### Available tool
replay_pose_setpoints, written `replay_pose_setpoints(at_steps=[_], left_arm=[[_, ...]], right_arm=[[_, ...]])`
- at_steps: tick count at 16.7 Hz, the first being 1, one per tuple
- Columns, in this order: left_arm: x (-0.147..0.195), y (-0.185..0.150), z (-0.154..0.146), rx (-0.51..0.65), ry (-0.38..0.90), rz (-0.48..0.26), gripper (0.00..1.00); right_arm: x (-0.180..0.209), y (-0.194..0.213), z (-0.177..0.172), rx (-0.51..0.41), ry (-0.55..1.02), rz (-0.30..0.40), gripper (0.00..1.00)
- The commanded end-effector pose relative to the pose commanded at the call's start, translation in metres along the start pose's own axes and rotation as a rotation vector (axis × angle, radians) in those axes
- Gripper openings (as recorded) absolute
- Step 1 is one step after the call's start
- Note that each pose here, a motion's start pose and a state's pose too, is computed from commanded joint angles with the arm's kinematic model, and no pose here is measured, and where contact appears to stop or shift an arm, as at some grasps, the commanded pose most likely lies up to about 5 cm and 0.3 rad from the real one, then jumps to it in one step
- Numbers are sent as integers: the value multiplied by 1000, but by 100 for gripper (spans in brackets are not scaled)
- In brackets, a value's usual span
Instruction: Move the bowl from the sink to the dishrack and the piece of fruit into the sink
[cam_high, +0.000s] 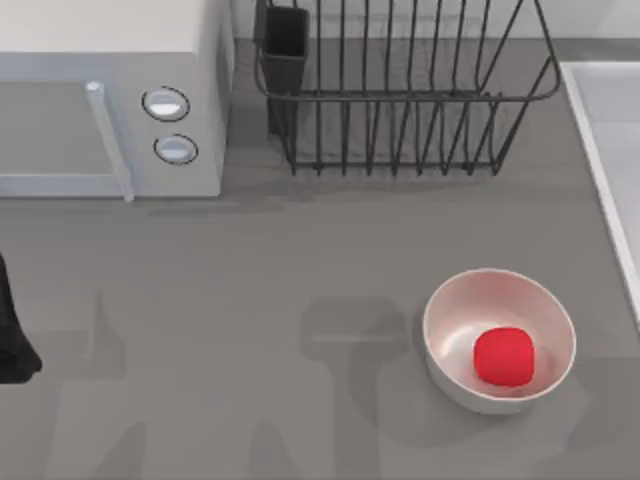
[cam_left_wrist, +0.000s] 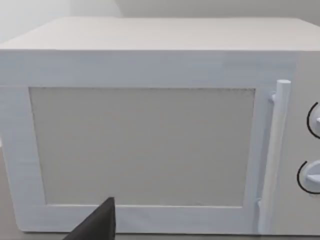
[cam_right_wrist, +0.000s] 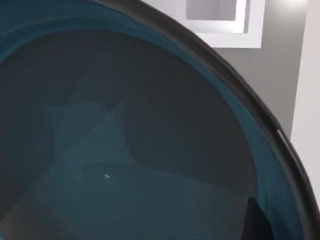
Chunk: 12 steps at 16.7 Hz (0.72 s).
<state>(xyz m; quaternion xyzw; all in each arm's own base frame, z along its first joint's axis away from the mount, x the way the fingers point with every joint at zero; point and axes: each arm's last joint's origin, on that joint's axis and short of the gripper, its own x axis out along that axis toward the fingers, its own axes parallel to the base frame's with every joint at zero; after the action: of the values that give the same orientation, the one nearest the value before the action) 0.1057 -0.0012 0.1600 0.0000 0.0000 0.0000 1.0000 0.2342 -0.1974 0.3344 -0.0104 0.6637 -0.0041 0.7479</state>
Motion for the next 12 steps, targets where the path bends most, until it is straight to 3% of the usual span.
replay_pose_setpoints(at_steps=[4, 10, 12], left_arm=[[0, 0, 0, 0, 0, 0, 100], [0, 0, 0, 0, 0, 0, 100], [0, 0, 0, 0, 0, 0, 100]], right_arm=[[-21, 16, -43, 16, 14, 17, 0], [-23, 18, -45, 15, 14, 17, 0], [-23, 21, -37, 1, -1, -16, 0]])
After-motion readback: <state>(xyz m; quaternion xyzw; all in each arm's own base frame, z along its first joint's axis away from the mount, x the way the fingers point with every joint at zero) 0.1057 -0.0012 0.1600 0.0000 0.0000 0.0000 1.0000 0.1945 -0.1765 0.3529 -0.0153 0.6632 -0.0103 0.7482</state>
